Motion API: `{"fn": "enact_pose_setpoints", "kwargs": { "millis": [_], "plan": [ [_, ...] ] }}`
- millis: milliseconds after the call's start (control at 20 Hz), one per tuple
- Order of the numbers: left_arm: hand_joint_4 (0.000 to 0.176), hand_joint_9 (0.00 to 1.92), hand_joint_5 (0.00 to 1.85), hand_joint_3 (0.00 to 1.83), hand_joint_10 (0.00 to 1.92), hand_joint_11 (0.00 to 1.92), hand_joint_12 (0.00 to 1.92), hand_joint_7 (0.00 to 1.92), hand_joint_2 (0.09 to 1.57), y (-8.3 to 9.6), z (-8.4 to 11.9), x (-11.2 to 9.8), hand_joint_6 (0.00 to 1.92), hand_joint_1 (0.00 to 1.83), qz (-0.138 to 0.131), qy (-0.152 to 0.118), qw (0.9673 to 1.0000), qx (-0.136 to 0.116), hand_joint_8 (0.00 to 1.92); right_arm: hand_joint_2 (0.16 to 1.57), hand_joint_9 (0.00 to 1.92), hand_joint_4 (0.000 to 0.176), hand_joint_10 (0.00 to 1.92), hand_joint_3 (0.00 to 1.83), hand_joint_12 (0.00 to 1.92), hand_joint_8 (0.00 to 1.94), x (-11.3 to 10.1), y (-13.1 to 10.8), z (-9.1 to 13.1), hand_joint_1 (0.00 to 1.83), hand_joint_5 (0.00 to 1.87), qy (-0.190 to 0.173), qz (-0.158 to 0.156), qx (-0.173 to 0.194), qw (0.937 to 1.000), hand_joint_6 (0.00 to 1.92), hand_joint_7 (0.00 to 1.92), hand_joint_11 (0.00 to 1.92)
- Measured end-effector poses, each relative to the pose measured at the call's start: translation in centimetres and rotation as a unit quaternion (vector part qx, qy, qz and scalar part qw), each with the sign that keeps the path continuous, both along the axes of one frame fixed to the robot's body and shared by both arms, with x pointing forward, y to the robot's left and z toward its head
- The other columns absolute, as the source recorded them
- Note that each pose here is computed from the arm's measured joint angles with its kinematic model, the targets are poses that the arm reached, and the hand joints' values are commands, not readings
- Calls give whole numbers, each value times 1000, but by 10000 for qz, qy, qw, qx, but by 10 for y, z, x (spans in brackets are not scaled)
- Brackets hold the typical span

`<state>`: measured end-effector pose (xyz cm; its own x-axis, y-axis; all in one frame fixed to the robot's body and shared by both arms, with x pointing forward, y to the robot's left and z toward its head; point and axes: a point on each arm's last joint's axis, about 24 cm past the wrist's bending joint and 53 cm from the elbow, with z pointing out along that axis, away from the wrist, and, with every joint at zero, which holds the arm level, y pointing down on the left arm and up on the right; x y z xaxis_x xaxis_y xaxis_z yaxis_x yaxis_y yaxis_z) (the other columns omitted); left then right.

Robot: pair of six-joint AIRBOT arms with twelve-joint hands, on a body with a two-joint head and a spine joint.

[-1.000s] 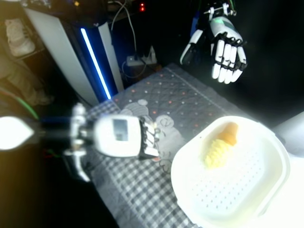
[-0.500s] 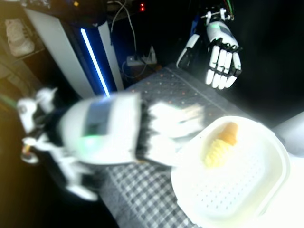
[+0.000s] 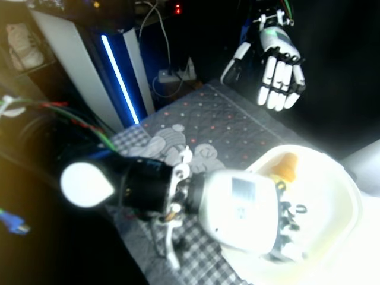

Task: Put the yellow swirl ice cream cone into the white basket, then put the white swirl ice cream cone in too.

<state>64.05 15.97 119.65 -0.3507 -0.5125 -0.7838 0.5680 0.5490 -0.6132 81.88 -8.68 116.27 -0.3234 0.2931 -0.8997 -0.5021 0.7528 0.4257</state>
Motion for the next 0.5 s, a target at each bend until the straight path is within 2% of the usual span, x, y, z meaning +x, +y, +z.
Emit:
{"fn": "enact_pose_setpoints", "kwargs": {
  "millis": [50, 100, 150, 200, 250, 300, 350, 400, 450, 500],
  "plan": [
    [0, 462, 525, 4, 2, 8, 1080, 490, 864, -1, 0, -1, 0, 753, -26, -2, 10000, 12, 0, 800, 0, 176, 0, 1, 179, 0, 0, 0, 3, 475, 0, 8, -2, 125, 9999, 0, 0, 0],
    [0, 462, 522, 3, 3, 3, 1078, 491, 862, -1, 0, -1, 0, 757, -23, 5, 10000, 0, 2, 781, 0, 176, 0, 7, 266, 0, 0, -1, 8, 477, 0, 6, -2, 258, 9997, 0, 0, 0],
    [0, 476, 511, 2, 8, 40, 1091, 490, 863, 1, 1, 0, 1, 779, -24, 51, 10000, -73, 1, 822, 0, 176, 0, 0, 457, 0, -2, -5, 16, 570, 0, 8, -3, 482, 9988, 0, 0, 0],
    [0, 508, 488, 0, 21, 90, 1112, 507, 859, 4, 1, 1, 1, 822, 0, 92, 9998, -170, 8, 818, 0, 176, 0, 0, 91, 0, -9, -17, 35, 484, 0, -60, 31, 885, 9961, 0, 0, 0],
    [0, 508, 488, 0, 21, 90, 1112, 507, 859, 7, 2, 1, 1, 822, 28, 100, 9997, -234, 8, 818, 0, 176, 0, 0, 91, 0, -13, -23, 45, 484, 0, -102, 50, 1078, 9941, 0, 0, 0],
    [0, 521, 461, 0, 22, 90, 1206, 512, 858, 12, 4, 1, 0, 834, 102, 92, 9995, -298, 5, 845, 0, 176, 0, 10, 17, 0, -23, -42, 72, 500, 0, -256, 85, 1545, 9876, 0, 0, 0],
    [0, 467, 481, 0, 4, 17, 1178, 494, 834, 20, 9, -2, 6, 906, 227, -26, 9994, -240, 0, 837, 0, 176, 0, 4, 3, 0, -35, -55, 99, 583, 0, -424, 159, 2052, 9777, 0, 0, 0],
    [0, 474, 510, 0, 7, 3, 1136, 508, 839, 23, 13, -5, 12, 939, 296, -145, 9993, -194, 6, 836, 0, 176, 0, 3, 0, 0, -46, -63, 116, 551, 0, -566, 242, 2282, 9717, 0, 0, 0],
    [0, 470, 488, 2, 5, 0, 1235, 475, 858, 25, 26, -12, 3, 933, 331, -392, 9983, -283, 2, 850, 0, 176, 0, 8, 0, 0, -68, -74, 142, 580, 0, -880, 483, 2488, 9633, 0, 0, 0],
    [0, 470, 488, 2, 5, 0, 1235, 475, 858, 26, 31, -15, 3, 933, 308, -476, 9977, -360, 2, 850, 0, 176, 0, 8, 0, 0, -78, -76, 151, 580, 0, -971, 588, 2589, 9592, 0, 0, 0]
  ]
}}
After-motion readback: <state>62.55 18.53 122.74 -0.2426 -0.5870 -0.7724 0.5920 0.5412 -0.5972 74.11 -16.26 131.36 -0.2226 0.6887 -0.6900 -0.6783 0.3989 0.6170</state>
